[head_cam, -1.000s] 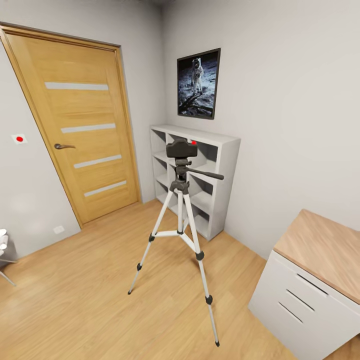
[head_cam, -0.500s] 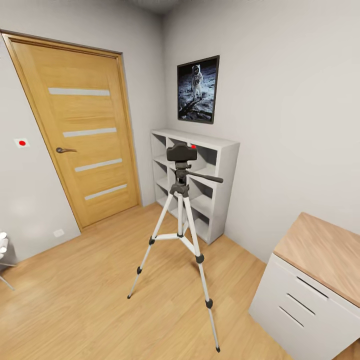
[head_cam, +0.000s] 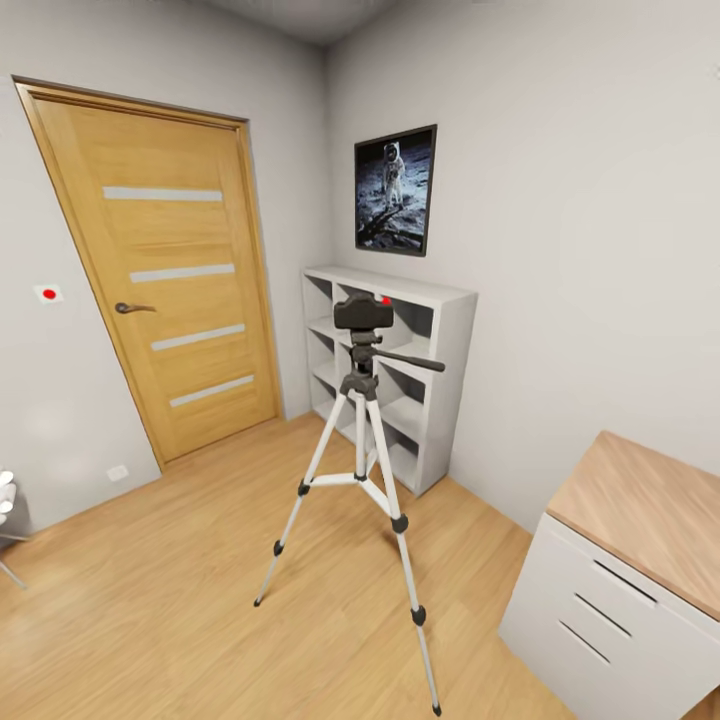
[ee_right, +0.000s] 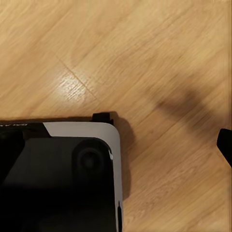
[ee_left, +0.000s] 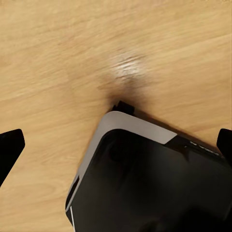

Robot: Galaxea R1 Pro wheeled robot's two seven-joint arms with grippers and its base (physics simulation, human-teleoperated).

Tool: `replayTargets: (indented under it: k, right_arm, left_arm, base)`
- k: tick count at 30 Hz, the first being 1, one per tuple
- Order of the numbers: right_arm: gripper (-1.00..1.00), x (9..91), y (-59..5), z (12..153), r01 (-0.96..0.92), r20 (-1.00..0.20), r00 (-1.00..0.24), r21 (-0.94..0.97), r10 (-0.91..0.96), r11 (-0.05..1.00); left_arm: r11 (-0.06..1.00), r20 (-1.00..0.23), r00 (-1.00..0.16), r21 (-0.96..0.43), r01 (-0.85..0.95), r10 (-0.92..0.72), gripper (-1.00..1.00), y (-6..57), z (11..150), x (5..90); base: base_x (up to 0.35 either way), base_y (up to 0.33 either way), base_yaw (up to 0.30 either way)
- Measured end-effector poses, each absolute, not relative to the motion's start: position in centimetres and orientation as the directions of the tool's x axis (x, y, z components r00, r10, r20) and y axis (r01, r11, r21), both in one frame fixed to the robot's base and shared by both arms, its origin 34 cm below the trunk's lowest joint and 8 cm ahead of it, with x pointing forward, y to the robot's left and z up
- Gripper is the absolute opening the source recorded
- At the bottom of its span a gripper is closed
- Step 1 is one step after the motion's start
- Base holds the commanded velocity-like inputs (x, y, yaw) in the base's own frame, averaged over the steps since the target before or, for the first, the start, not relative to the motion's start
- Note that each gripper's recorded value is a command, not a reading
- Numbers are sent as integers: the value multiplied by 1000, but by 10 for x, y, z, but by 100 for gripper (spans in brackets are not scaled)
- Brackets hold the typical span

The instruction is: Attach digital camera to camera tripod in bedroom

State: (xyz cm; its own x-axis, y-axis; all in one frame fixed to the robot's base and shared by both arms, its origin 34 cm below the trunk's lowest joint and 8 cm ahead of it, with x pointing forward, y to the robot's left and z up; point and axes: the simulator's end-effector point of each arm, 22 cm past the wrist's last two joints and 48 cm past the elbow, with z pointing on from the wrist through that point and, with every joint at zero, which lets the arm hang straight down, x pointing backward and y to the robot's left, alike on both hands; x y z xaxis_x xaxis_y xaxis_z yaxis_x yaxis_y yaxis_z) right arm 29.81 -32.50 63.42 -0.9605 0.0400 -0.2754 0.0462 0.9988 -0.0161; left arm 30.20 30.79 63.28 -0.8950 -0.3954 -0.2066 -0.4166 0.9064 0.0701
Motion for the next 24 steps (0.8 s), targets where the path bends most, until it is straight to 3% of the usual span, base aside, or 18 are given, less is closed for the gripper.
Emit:
replayTargets:
  k: [24]
  right_arm:
    - [100, 306, -326, 640, 49, -313, -949, -27, 38, 998]
  left_arm:
    - [907, -241, -887, 54, -418, -395, 100, 308, 640, 316]
  base:
    - [0, 0, 0]
